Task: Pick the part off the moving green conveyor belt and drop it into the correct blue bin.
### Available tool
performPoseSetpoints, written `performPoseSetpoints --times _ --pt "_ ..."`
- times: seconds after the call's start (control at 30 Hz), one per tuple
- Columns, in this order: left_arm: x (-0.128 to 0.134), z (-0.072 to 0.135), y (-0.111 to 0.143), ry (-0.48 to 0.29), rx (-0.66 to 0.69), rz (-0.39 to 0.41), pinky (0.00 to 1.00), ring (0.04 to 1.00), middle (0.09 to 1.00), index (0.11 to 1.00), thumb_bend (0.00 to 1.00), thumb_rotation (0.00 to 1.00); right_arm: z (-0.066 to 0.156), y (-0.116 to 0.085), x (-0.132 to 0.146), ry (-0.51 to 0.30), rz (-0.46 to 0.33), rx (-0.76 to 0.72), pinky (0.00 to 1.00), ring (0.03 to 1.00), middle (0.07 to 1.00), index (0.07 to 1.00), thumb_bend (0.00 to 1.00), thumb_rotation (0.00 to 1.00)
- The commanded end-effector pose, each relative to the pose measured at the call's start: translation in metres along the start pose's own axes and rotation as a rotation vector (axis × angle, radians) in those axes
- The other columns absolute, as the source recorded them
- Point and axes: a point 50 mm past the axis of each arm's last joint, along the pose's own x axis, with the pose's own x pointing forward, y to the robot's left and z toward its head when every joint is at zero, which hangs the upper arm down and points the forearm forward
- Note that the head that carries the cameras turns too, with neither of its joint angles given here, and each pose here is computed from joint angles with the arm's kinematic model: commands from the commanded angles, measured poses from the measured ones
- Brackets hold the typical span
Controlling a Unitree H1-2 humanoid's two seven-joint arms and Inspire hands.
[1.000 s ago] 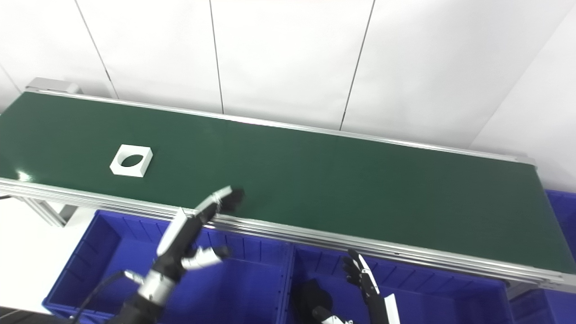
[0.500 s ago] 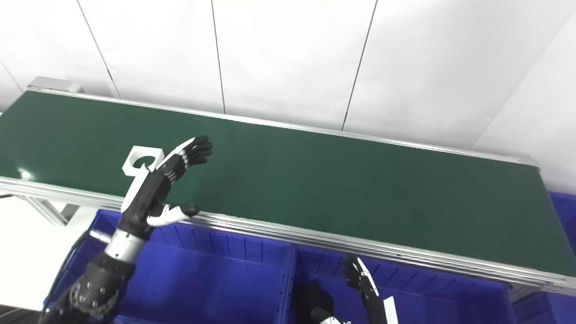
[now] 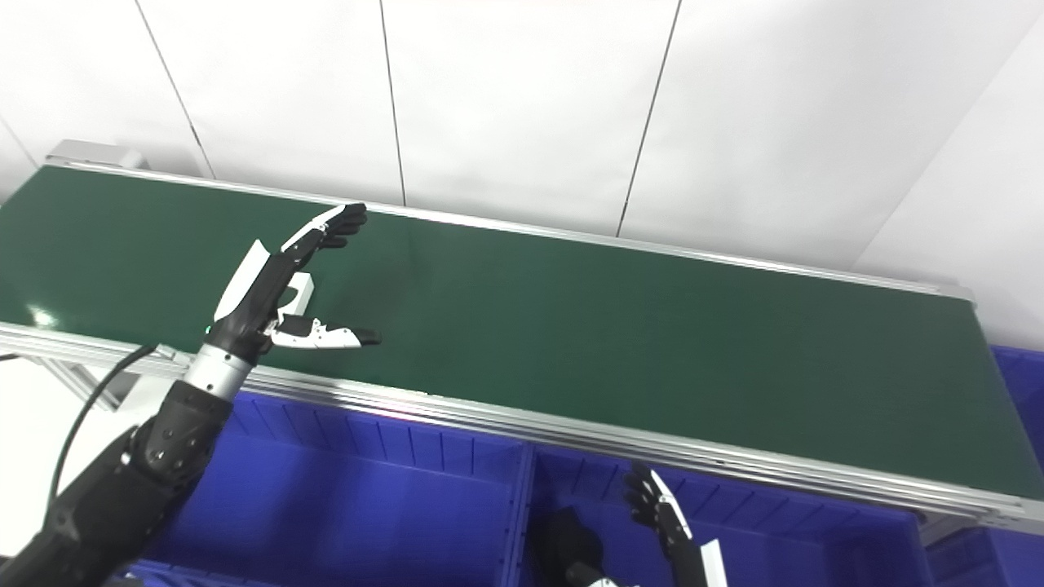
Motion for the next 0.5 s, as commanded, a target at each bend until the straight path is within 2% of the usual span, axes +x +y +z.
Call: performPoseSetpoints --times 0.0,0.1,0.23,0.4,0.47 --pt "0.022 0.009 0.018 -0.080 0.032 0.034 0.79 0.846 0.869 0.882 0.71 0.26 0.011 -0.004 0.003 -0.082 -0.022 0.019 0.76 0.807 0.838 0.882 0.83 0.39" --pt "0.031 0.004 0.023 -0.078 0.079 0.010 0.80 0.852 0.877 0.884 0.70 0.24 0.012 -0.005 0.003 -0.083 -0.021 0.028 0.77 0.806 0.836 0.881 0.82 0.38" --pt "0.039 -0.007 0.033 -0.055 0.146 -0.032 0.81 0.871 0.888 0.884 0.71 0.26 0.012 -0.007 0.003 -0.082 -0.023 0.034 0.78 0.809 0.835 0.882 0.81 0.38" --pt "0.050 -0.021 0.046 -0.009 0.213 -0.084 0.82 0.876 0.893 0.890 0.76 0.25 0.011 -0.010 0.002 -0.076 -0.024 0.041 0.80 0.811 0.836 0.889 0.81 0.38" --pt "0.053 -0.024 0.049 0.005 0.231 -0.104 0.81 0.876 0.898 0.895 0.78 0.24 0.011 -0.012 0.001 -0.071 -0.016 0.062 0.84 0.831 0.847 0.903 0.80 0.37"
